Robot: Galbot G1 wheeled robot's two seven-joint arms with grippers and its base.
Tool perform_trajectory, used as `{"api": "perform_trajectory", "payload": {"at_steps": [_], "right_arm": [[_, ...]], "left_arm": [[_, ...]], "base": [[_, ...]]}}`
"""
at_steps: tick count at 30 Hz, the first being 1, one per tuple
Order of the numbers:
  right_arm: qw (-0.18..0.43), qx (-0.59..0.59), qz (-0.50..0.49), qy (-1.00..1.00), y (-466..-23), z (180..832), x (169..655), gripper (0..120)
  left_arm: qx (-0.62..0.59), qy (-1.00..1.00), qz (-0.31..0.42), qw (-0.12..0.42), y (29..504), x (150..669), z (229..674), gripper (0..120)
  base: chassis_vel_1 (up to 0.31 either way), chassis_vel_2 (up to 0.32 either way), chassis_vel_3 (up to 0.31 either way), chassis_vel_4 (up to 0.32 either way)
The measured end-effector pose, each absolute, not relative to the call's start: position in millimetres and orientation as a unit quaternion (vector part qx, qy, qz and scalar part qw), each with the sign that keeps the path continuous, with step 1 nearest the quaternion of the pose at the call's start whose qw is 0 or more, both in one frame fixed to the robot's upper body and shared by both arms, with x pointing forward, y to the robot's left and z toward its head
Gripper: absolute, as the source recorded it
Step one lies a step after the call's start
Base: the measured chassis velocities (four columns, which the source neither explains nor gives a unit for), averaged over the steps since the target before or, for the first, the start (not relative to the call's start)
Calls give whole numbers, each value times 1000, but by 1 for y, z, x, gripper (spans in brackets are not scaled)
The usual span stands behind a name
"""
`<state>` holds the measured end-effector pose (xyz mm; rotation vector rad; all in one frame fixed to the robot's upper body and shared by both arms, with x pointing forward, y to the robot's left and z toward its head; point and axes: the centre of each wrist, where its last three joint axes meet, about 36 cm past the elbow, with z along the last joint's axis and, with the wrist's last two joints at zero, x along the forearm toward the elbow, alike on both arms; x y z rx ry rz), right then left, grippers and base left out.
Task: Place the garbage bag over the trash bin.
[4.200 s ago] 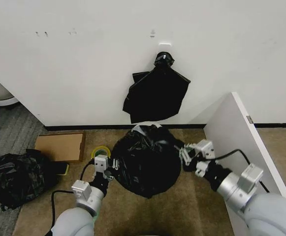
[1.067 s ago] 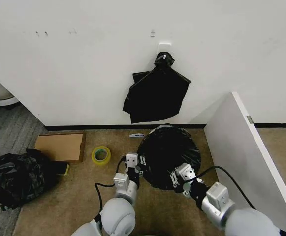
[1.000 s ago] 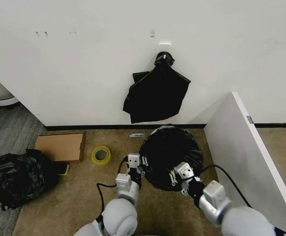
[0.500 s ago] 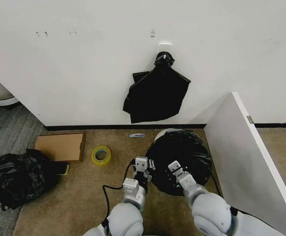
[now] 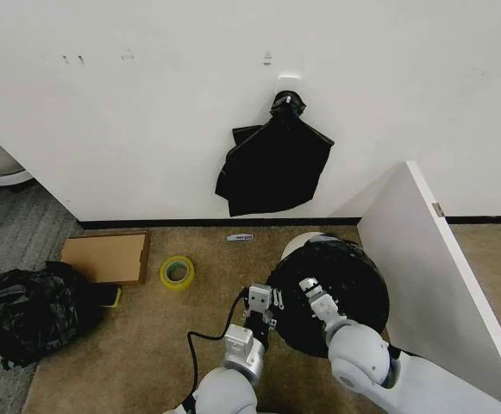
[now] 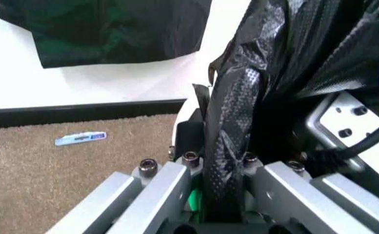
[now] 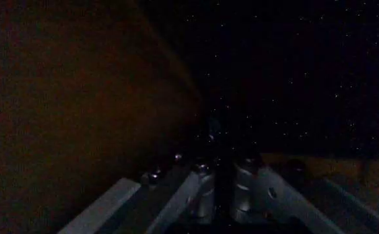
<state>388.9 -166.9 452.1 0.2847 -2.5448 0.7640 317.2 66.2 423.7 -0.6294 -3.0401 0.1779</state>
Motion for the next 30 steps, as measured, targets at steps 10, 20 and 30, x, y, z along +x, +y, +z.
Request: {"api": "perform_trajectory", "payload": {"at_steps": [10, 20, 30], "right_arm": [[249, 83, 290, -921, -164, 433, 406, 0], [249, 71, 303, -917, -155, 419, 420, 0], [261, 61, 305, -914, -152, 410, 435, 0]], "left_arm": [[-204, -977, 60, 12, 69, 314, 429, 0], [-207, -976, 67, 17, 69, 309, 432, 0], [-216, -974, 65, 20, 74, 303, 432, 0]], "base": [[0, 0, 0, 0], [0, 0, 0, 0], [0, 0, 0, 0]]}}
